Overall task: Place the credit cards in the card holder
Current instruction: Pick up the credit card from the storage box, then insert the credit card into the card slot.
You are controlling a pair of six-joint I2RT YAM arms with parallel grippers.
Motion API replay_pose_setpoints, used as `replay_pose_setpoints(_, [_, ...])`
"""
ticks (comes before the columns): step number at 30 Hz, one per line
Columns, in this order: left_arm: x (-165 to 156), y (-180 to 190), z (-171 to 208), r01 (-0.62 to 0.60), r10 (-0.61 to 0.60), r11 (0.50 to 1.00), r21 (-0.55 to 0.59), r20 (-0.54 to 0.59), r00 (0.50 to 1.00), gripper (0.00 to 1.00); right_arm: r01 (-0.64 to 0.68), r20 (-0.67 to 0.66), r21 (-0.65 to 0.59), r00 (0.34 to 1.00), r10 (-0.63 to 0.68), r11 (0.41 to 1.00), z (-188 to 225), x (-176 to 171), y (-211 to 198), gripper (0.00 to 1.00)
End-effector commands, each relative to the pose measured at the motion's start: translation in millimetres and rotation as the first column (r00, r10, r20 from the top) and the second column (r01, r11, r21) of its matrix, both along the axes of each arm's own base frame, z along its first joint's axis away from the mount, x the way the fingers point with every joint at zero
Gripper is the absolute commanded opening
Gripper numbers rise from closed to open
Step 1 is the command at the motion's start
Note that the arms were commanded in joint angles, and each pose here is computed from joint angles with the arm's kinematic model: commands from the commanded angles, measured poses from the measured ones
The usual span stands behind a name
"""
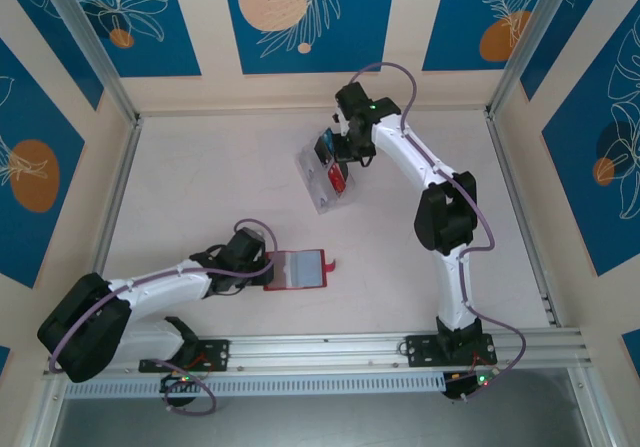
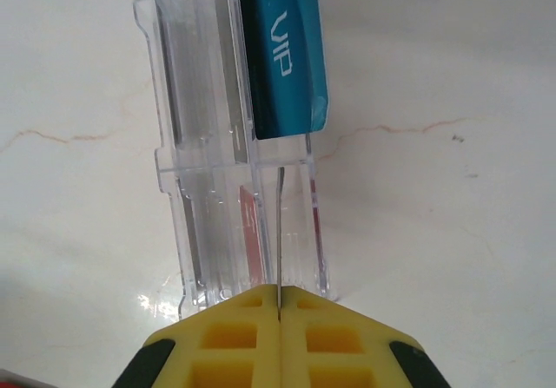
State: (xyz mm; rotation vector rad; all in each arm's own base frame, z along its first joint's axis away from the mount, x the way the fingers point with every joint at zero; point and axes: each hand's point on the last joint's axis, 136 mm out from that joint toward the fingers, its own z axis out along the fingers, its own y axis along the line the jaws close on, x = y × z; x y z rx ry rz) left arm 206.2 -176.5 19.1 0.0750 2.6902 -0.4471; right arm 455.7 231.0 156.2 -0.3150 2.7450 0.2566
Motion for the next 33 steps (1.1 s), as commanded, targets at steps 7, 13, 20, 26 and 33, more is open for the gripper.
replay_pose_setpoints(7, [-16.3, -1.4, -8.2, 0.041, -0.042, 0.999, -0.011, -0.053, 0.998, 0.25, 0.006, 0.226, -0.051, 0.974, 0.006, 0.999, 86.9, -25.2, 1.1, 0.00])
replay_pose_setpoints(13, [-18.5, 0.3, -8.3, 0.049, -0.049, 0.999, -0.006, -0.054, 0.997, 0.24, -0.127, 0.222, 0.201, 0.972, 0.081, 0.971, 94.4, -99.1, 48.0, 0.00])
replay_pose_setpoints(20, [-21.6, 3.0, -12.3, 0.052, -0.051, 0.999, 0.009, -0.071, 0.996, 0.19, -0.150, 0.156, 0.473, 0.984, 0.085, 0.868, 40.9, -166.0, 93.0, 0.00])
replay_pose_setpoints(26, [-23.9, 10.3, -9.5, 0.033, -0.032, 0.999, 0.022, -0.061, 0.998, 0.14, -0.131, 0.119, 0.555, 0.990, 0.077, 0.822, -3.9, -193.8, 120.4, 0.00])
replay_pose_setpoints(33, [-24.4, 10.2, -12.4, 0.027, -0.026, 0.999, 0.021, -0.068, 0.997, 0.13, -0.089, 0.117, 0.568, 0.993, 0.027, 0.818, -34.6, -202.8, 122.3, 0.00])
